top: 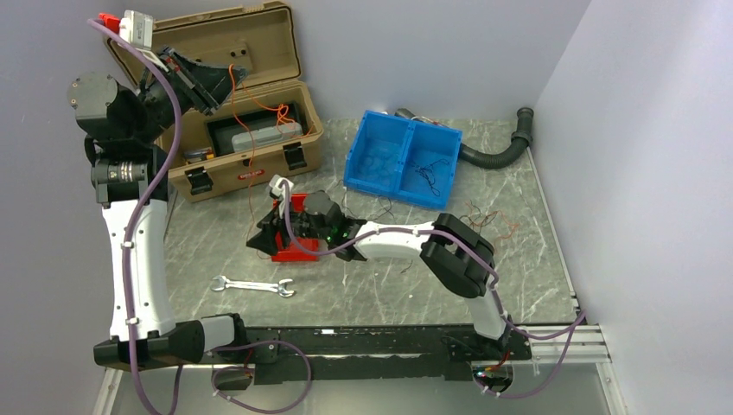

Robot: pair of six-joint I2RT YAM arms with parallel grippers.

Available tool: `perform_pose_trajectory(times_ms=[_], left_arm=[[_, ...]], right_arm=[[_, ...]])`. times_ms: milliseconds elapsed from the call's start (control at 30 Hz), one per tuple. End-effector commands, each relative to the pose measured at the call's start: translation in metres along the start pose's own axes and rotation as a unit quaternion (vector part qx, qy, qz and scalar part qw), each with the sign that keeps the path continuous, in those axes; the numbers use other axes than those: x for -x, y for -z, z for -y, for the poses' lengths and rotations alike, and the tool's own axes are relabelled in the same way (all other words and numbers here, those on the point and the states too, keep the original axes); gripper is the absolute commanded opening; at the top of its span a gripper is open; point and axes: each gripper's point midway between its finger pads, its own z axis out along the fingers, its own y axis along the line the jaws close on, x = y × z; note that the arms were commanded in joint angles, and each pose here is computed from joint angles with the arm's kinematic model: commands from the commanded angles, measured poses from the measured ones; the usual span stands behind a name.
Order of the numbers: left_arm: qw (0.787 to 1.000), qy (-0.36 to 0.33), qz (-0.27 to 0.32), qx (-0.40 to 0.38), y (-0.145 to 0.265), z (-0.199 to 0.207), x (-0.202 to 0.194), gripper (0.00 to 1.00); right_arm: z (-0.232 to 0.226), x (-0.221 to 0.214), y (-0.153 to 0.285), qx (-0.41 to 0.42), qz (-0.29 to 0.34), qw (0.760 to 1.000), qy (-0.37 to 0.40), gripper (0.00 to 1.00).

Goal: Untangle the cables

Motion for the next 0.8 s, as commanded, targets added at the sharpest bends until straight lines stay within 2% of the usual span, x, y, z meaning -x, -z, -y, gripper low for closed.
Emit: perform_pose_trajectory(times_ms=[0, 200, 433, 767], left_arm=[[1.0, -0.02, 0.009, -0.013, 0.002, 0.009, 0.01, 0.0], [1.0, -0.018, 0.008, -0.015, 0.001, 0.01, 0.012, 0.0], [1.0, -0.018, 0.01, -0.016, 0.002, 0.011, 0.011, 0.0], [1.0, -0.019, 0.012, -0.021, 0.002, 0.013, 0.014, 0.0]], right_arm=[[-0.013, 0.015, 0.004, 0.019, 0.027, 0.999, 0.028, 0.64], [-0.012, 0.003, 0.02, 0.009, 0.013, 0.999, 0.036, 0.63], [0.012, -0.004, 0.059, -0.016, 0.025, 0.999, 0.012, 0.67], [0.003, 0.012, 0.033, 0.018, 0.033, 0.999, 0.014, 0.67]])
